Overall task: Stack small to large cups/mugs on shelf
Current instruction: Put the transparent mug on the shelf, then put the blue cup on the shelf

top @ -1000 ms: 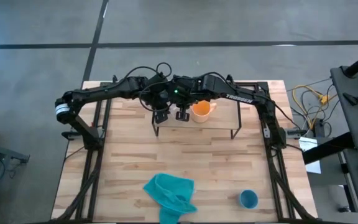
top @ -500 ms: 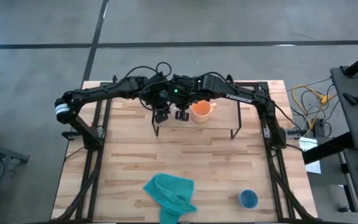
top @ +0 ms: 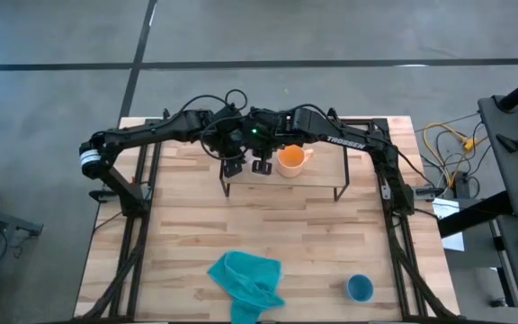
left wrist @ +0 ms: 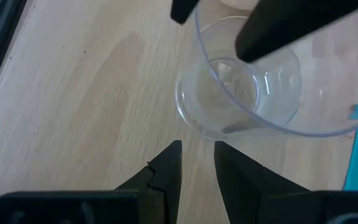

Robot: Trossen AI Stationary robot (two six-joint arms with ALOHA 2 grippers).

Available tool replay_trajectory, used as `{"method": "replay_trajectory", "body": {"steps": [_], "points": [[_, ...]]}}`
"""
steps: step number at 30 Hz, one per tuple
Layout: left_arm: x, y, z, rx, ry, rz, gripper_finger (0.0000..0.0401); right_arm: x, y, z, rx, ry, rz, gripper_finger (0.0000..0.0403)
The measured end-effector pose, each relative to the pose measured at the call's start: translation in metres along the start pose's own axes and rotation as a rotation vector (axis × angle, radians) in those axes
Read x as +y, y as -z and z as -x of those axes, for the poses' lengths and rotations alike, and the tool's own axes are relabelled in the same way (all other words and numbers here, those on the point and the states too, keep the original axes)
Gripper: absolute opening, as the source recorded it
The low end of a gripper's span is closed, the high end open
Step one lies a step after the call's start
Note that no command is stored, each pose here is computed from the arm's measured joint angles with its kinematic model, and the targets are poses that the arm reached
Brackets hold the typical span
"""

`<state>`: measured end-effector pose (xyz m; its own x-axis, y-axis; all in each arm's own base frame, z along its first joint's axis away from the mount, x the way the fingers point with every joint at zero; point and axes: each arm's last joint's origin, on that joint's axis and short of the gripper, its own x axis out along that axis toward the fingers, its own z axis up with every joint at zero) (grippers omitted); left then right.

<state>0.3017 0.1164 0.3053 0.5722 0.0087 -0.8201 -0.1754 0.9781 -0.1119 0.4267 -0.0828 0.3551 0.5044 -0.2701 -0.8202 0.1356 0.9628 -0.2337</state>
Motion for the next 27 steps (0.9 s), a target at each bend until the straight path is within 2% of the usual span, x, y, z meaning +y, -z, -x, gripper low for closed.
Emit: {"method": "replay_trajectory", "body": {"steps": [6,9,13,18,24,27], "points": [[0.005,0.003,0.001,0.018,-0.007,0.013,0.0081,-0.002,-0.006,0.006,-0.052,0.013,0.012,0.0075],[0.006,0.008,0.003,0.070,-0.005,0.028,0.0081,-0.003,-0.009,0.017,-0.073,0.019,0.010,0.0073],[0.004,0.010,0.014,0.066,-0.007,0.027,0.0081,-0.002,-0.011,0.038,-0.121,0.019,0.010,0.0074],[-0.003,0.012,0.044,-0.018,-0.019,0.015,0.0081,0.000,0.002,0.085,-0.134,0.003,-0.025,0.0077],[-0.018,0.020,0.101,-0.187,-0.035,0.037,0.0081,0.006,0.021,0.148,-0.201,-0.029,-0.109,0.0069],[-0.027,0.027,0.127,-0.274,-0.031,0.061,0.0081,0.011,0.031,0.172,-0.219,-0.051,-0.106,0.0066]]}}
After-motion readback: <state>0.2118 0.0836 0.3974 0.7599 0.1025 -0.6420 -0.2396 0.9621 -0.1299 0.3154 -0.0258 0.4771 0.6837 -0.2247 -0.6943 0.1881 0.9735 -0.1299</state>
